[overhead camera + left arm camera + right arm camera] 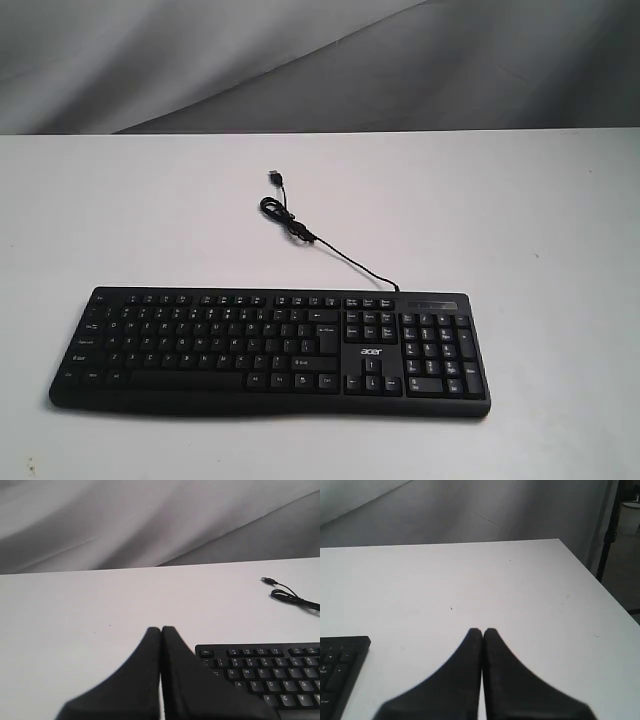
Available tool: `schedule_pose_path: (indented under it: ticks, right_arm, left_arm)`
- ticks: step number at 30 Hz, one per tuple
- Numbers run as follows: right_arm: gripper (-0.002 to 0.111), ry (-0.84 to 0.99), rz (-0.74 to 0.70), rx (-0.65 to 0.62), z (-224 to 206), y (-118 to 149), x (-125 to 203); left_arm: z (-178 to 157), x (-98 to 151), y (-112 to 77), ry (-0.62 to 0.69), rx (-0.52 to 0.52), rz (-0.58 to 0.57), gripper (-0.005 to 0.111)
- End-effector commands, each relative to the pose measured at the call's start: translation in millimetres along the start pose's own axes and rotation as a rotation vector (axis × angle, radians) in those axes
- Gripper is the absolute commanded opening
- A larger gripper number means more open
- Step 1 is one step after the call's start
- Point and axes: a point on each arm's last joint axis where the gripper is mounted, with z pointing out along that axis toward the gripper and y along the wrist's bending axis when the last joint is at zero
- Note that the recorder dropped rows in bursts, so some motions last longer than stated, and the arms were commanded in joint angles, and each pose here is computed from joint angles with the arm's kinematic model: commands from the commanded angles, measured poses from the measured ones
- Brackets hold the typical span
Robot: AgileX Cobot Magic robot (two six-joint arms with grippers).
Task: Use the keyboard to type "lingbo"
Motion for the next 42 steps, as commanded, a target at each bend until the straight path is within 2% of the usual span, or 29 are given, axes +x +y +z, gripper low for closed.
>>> schedule_pose_path:
  ticks: [1, 4, 8, 10, 16, 18, 22, 26, 33, 37, 40, 42]
  right_arm:
    - [0.0, -0.005, -0.002, 0.008, 0.0, -0.4, 0.6]
    - [0.0, -0.042, -0.015, 0.01, -0.1, -0.6, -2.7]
    - [0.0, -0.369, -0.001, 0.005, -6.1, -0.1, -31.8]
    - [0.0, -0.469, 0.001, 0.003, -9.8, 0.0, -40.0]
    - [0.0, -0.535, -0.001, 0.003, -12.7, 0.0, -45.3]
    - [0.0, -0.636, 0.06, -0.011, -17.7, -0.5, -53.0]
    - [0.0, -0.862, 0.344, -0.124, -32.0, -2.6, -68.2]
    - [0.0, -0.949, 0.362, -0.148, -44.6, -2.6, -86.0]
    - [0.0, -0.68, 0.374, -0.118, -27.0, -0.2, -164.6]
    - [0.0, -0.495, 0.315, -0.096, 13.1, 3.2, -213.6]
    - [0.0, -0.307, 0.276, -0.087, 49.4, 8.7, -235.5]
    - [0.0, -0.175, 0.197, -0.085, 81.7, 16.3, -246.6]
  left_arm:
    - [0.1, 0.8, -0.2, -0.006, 0.001, -0.006, 0.001]
    - [0.1, 0.8, -0.2, -0.006, 0.001, -0.006, 0.001]
    - [0.1, 0.8, -0.2, -0.006, 0.001, -0.006, 0.001]
    - [0.1, 0.8, -0.2, -0.006, 0.001, -0.006, 0.001]
    - [0.1, 0.8, -0.2, -0.006, 0.001, -0.006, 0.001]
    - [0.1, 0.8, -0.2, -0.006, 0.001, -0.006, 0.001]
    - [0.1, 0.8, -0.2, -0.006, 0.001, -0.006, 0.001]
    - [0.1, 0.8, -0.2, -0.006, 0.001, -0.006, 0.001]
    - [0.1, 0.8, -0.2, -0.006, 0.001, -0.006, 0.001]
    - [0.1, 0.8, -0.2, -0.006, 0.001, -0.006, 0.001]
    - [0.1, 0.8, -0.2, -0.006, 0.001, -0.006, 0.001]
    - [0.1, 0.8, -0.2, -0.006, 0.001, -0.006, 0.001]
